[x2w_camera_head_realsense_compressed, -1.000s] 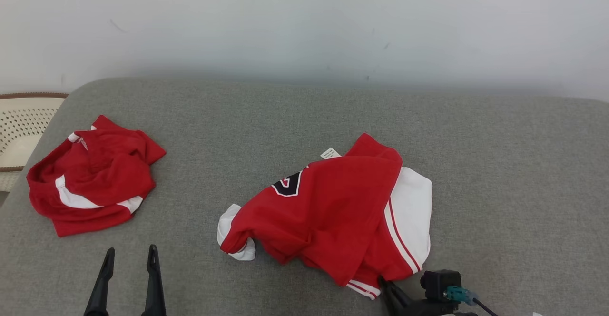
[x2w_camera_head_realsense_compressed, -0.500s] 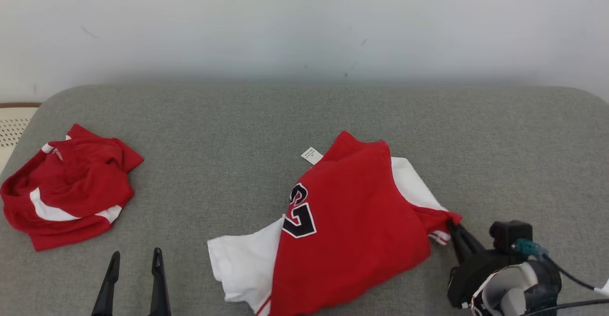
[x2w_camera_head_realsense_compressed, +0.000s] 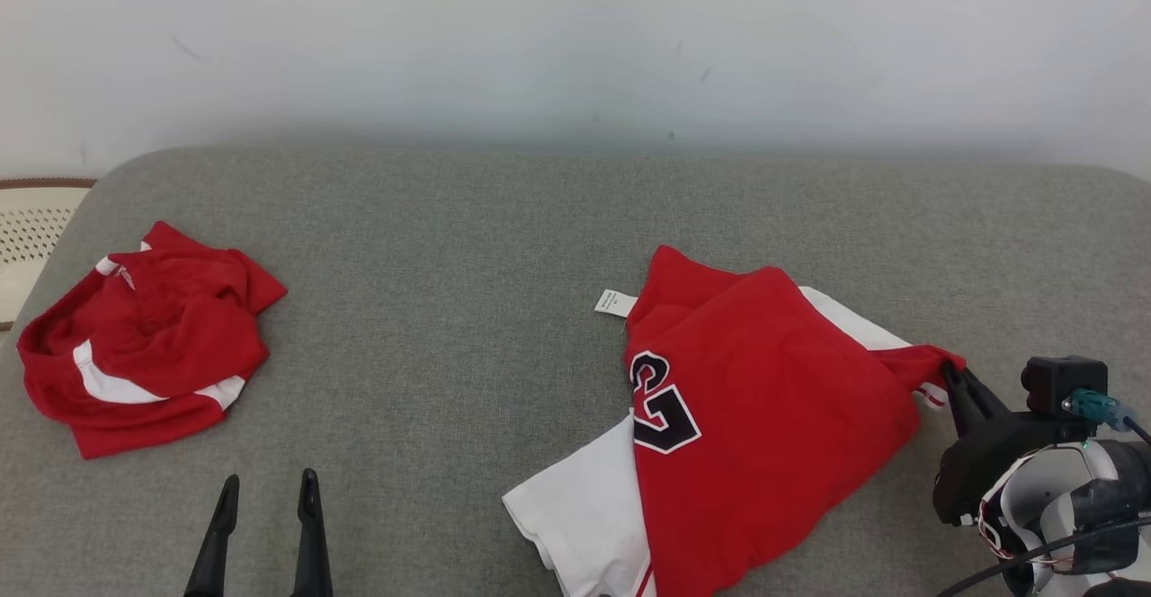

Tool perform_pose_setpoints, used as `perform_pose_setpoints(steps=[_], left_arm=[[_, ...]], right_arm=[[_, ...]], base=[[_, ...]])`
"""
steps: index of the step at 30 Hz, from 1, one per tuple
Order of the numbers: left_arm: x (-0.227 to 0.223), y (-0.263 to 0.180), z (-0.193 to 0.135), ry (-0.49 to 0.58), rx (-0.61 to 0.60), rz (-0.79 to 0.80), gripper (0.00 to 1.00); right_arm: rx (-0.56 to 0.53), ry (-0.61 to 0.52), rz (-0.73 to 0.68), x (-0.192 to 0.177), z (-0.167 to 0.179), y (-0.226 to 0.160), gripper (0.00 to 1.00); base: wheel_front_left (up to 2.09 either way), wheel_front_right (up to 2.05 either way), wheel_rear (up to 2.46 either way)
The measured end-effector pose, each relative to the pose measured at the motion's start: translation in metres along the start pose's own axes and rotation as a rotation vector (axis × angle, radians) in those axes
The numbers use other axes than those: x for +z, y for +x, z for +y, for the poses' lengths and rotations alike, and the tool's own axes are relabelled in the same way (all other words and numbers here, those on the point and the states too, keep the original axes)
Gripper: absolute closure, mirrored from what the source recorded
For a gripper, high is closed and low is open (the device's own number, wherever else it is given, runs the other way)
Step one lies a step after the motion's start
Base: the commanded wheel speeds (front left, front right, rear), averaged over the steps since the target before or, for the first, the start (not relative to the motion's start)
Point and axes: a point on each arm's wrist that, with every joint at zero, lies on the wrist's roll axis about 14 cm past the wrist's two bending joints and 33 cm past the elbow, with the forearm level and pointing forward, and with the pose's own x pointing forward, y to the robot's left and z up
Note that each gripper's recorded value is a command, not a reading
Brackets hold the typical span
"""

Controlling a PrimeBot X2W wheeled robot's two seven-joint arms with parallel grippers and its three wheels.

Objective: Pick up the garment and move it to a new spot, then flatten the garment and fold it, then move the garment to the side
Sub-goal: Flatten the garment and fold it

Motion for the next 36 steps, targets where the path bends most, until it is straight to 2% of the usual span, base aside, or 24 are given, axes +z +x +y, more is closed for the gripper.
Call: perform_pose_setpoints(steps=[1,8,12,19,28,36], left_arm=[[-0.001,0.000,0.000,0.000,0.002,0.002,0.00],[-0.001,-0.001,-0.002,0.000,-0.005,0.003,0.00],[-0.001,0.001,-0.006,-0.005,-0.019,0.000,0.00],[-0.003,0.005,-0.021,-0.020,-0.064,0.004,0.00],[-0.002,0.006,-0.032,-0.031,-0.092,-0.002,0.00],[-0.003,0.006,-0.035,-0.036,-0.104,-0.001,0.00]], right_arm=[[-0.005,0.001,0.013,-0.003,-0.002,0.000,0.00],[-0.057,-0.005,0.018,-0.006,-0.017,-0.002,0.00],[-0.075,-0.003,-0.052,0.006,-0.018,-0.006,0.00],[-0.064,0.030,-0.204,0.025,-0.001,-0.019,0.00],[-0.052,0.103,-0.325,0.036,0.024,-0.044,0.00],[-0.058,0.126,-0.344,0.035,0.031,-0.055,0.00]], base=[[0.00,0.00,0.00],[0.00,0.00,0.00],[0.00,0.00,0.00],[0.00,0.00,0.00],[0.00,0.00,0.00],[0.00,0.00,0.00]])
